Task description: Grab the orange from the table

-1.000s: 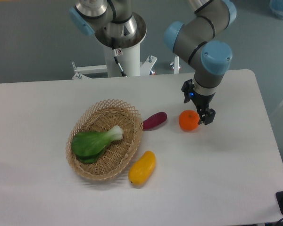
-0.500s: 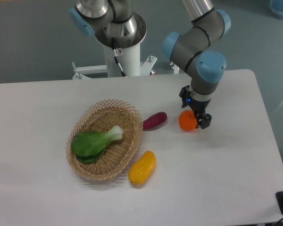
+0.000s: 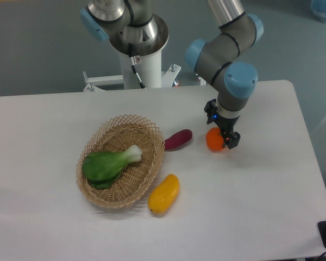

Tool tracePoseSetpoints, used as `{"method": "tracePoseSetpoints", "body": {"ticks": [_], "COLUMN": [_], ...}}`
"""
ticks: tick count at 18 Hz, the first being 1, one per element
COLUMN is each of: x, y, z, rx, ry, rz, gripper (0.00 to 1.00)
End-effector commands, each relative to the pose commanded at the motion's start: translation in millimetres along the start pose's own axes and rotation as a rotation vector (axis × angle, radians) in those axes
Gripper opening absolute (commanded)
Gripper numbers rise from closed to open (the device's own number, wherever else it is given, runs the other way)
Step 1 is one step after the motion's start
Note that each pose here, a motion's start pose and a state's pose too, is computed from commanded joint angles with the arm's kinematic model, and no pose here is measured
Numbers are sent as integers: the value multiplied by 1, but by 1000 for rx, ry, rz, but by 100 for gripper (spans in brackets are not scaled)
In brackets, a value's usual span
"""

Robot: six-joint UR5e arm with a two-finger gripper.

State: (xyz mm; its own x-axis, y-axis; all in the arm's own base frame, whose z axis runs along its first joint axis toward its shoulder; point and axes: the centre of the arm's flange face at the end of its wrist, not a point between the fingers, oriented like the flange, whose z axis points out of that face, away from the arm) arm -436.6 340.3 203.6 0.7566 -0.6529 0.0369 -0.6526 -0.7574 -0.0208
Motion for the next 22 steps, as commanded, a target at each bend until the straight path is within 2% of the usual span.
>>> {"method": "tracePoseSetpoints", "body": {"ticks": [9,12,17,18,21,22], "x": [0,0,-1,-1,-2,-2], "y": [2,3,2,3,3,3], "z": [0,1,0,0,-2,-2], "rx": [-22,-23,-24,-24,-26,-26], "ry": [7,7,6,6,0,0], "rz": [-2,-5,-11,-12,-14,-14], "gripper": [100,90,90,82,69,67]}}
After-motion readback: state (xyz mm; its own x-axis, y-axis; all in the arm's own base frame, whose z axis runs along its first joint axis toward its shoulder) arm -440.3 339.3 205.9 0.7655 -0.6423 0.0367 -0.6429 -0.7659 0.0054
